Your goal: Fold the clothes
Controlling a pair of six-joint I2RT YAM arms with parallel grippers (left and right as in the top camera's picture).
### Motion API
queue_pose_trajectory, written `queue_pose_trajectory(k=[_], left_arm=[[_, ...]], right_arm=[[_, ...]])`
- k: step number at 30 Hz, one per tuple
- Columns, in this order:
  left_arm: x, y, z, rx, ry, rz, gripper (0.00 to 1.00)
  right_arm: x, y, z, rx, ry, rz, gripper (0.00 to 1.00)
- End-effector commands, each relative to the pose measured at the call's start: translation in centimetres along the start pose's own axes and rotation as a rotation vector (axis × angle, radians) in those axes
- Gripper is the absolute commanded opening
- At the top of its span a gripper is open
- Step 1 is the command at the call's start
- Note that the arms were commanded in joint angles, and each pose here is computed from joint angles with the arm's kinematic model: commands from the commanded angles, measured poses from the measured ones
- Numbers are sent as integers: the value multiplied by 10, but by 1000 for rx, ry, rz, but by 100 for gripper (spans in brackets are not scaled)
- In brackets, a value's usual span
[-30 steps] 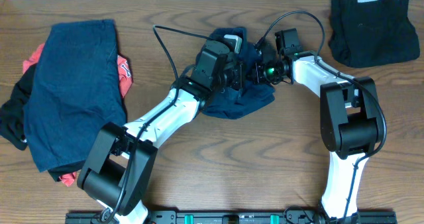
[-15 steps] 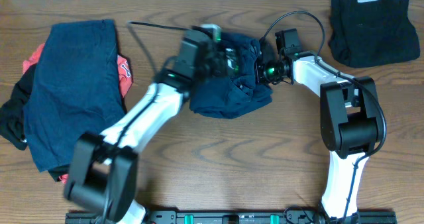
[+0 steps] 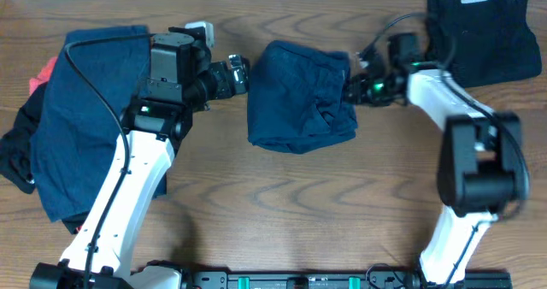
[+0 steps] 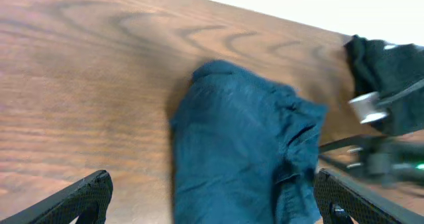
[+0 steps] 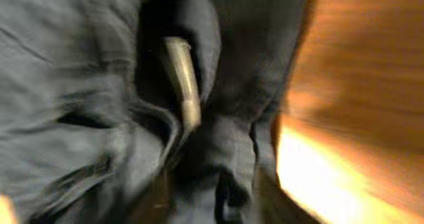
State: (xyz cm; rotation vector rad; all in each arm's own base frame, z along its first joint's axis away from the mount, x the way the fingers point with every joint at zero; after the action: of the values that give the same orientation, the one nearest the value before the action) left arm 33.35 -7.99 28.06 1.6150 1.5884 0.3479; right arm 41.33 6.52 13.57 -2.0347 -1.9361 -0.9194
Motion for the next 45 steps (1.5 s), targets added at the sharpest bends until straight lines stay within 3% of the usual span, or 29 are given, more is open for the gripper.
queue_pose_trajectory(k=[1,7,8,16,22,28,45], left_arm=[[3,3,-1,2,14,24,98],[3,1,-1,16,18,24,98],[3,0,-1,19,19,23,98],[4,-2,-1,33,22,20,98],[4,-4,-2,45,26,17,98],[5,-4,-2,47,26,17,98],[5,-7,-2,68,31,12,98]], right_arm=[[21,8,-47,-120,-64,-70,61],[35,0,-43,-83,-58,-158,97],[36,-3,-37,-60,-58,-168,99],[43,-25,17,82,-133,-194,99],[50,-33,37,34,-391,-186,99],[52,-38,55,9,-497,-196,99],[33,-38,81,0,-539,-157,99]])
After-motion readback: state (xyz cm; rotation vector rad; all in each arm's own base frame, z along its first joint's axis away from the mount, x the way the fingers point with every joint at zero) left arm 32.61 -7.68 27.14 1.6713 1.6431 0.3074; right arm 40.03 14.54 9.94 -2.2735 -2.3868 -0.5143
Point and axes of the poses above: each gripper's point midway between its finger pads, its own z axis out along the fingers, its own x axis along the line the jaws close on, y = z × x, the point moved 10 cm from there along -z, back along the fingers, and after that the axes turned 5 degrees about z, right-handed, at the moved point
